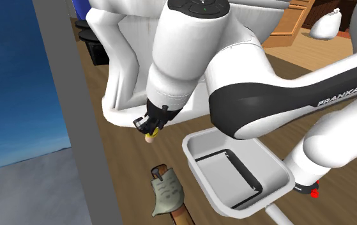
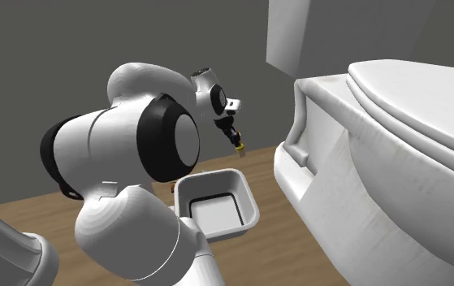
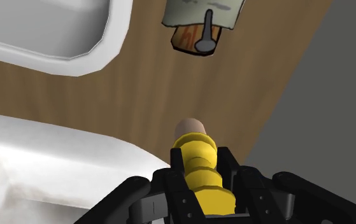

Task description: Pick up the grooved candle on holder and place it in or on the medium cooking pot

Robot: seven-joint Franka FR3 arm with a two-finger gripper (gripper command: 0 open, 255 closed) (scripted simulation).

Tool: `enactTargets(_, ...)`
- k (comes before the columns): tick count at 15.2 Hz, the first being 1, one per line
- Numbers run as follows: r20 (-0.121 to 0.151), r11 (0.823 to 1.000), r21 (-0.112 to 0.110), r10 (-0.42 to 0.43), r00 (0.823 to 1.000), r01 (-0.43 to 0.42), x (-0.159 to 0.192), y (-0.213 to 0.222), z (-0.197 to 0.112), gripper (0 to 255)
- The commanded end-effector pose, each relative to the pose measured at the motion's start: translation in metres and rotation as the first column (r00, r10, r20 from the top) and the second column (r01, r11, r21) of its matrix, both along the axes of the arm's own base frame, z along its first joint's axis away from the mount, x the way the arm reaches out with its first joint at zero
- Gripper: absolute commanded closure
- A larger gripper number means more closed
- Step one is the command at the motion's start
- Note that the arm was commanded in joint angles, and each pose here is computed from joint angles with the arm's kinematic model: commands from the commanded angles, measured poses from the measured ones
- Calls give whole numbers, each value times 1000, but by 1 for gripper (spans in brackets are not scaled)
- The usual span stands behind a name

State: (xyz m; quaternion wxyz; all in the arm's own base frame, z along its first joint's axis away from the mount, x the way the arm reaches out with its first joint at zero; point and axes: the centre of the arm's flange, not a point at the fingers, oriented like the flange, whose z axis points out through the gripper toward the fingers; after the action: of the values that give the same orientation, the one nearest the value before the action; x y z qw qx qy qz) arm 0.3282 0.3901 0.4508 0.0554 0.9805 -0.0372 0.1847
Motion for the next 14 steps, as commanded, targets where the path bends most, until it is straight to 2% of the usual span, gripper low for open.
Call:
enactTargets(1,0,1000,0,0,1000,0,0,1,11,255)
enactTargets(14,0,1000,0,0,1000,0,0,1,80,255)
